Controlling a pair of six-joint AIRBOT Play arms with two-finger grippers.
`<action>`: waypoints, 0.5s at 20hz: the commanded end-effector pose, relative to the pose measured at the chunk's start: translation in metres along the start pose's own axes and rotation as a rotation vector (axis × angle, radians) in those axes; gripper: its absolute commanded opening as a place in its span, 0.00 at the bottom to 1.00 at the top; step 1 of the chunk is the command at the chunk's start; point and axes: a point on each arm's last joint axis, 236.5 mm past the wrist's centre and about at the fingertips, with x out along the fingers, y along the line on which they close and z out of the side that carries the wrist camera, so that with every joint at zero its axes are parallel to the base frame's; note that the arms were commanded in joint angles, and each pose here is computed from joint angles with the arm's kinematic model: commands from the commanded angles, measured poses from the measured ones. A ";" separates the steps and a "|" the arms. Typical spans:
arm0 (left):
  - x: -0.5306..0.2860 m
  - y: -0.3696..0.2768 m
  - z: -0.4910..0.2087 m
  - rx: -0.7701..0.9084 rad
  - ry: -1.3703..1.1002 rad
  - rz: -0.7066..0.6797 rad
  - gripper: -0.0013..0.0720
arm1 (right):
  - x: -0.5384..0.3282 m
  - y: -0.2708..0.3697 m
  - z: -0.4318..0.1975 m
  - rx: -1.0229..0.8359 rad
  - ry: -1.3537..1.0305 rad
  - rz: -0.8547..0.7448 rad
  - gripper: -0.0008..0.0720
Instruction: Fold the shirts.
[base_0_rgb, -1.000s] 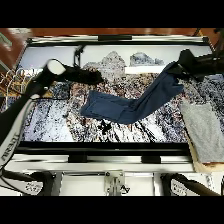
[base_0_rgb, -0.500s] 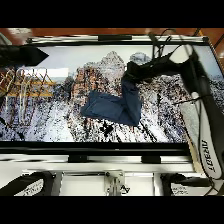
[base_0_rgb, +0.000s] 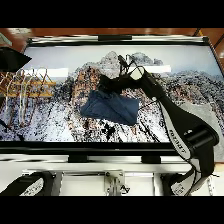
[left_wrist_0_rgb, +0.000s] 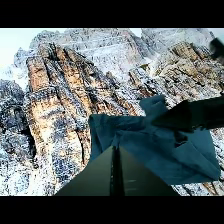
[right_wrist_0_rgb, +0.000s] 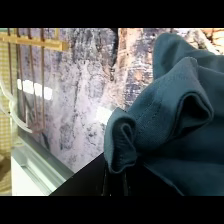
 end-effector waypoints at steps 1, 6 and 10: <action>-0.003 -0.001 -0.004 0.009 0.015 -0.001 0.06 | 0.034 0.002 -0.016 0.051 0.027 0.034 0.14; -0.003 -0.001 -0.004 0.009 0.016 -0.001 0.06 | 0.046 0.007 -0.023 0.067 0.034 0.052 0.66; -0.003 -0.001 -0.005 0.009 0.017 -0.001 0.06 | 0.025 -0.005 -0.025 0.053 0.093 0.029 0.71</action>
